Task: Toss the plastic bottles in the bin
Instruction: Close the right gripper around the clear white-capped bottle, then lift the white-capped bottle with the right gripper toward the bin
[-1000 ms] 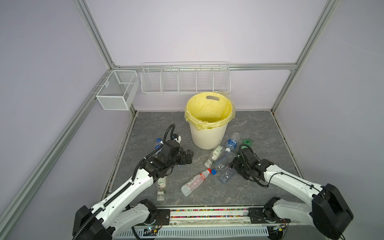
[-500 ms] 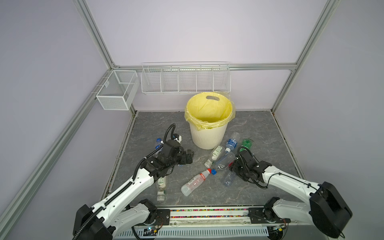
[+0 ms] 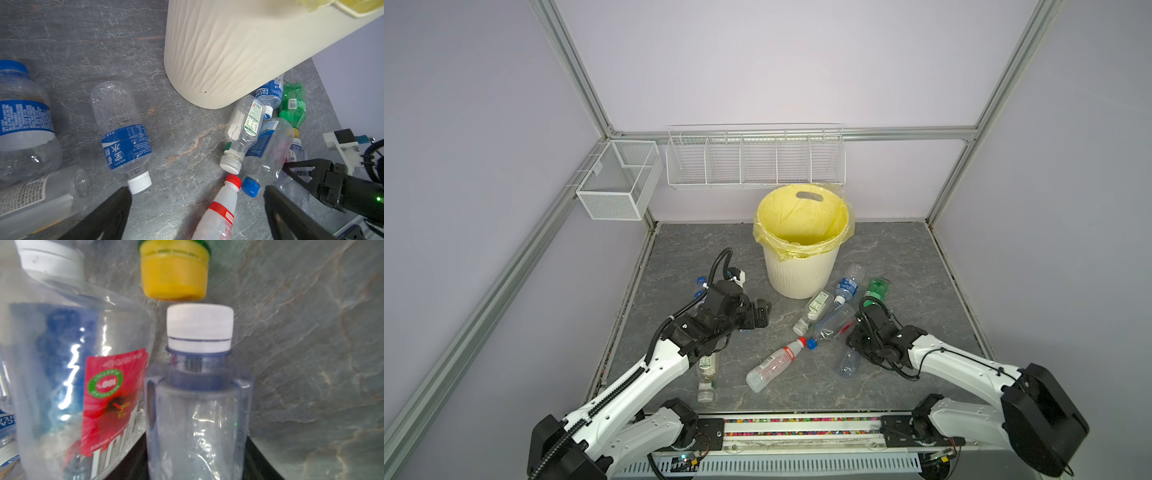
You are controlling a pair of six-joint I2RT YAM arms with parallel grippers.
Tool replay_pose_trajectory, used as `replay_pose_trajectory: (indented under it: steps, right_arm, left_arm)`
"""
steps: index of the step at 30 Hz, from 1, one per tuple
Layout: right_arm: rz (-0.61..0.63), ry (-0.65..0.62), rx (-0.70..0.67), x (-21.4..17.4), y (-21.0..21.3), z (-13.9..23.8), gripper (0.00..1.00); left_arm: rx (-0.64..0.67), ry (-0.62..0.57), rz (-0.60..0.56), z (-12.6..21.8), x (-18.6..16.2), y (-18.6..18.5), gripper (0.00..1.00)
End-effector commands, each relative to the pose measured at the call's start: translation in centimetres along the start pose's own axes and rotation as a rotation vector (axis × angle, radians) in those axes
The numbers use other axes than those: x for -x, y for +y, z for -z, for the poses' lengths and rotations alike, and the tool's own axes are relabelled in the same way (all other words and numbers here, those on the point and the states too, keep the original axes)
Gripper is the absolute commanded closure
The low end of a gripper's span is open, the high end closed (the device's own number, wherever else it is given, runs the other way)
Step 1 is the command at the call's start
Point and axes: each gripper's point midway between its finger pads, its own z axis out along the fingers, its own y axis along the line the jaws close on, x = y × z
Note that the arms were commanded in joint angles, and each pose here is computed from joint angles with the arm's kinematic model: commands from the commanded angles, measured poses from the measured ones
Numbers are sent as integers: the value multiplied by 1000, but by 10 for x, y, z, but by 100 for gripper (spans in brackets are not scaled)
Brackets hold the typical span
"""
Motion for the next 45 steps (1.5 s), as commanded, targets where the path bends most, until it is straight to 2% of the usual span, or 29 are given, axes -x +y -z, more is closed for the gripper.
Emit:
replay_pose_trajectory:
  steps: [1,14,18,23,35,45]
  right_arm:
    - [4,9,-54,-8,-19,0,45]
    - [54,-38,-20,1,-16,26,47]
    - [86,-15,10,-1,-5,34,48]
    - [115,-10,37,0,4,44,48]
    - [199,-66,70,18,24,88,49]
    - [249,-128,149,38,57,133,49]
  left_arm:
    - [6,6,13,3,-2,3,1]
    - [-22,-6,35,3,-2,-1,1]
    - [7,-9,54,3,-1,4,1]
    - [-85,-40,101,7,8,-13,1]
    - [-37,-31,129,0,7,-6,1]
    - [-2,-53,132,4,11,0,1]
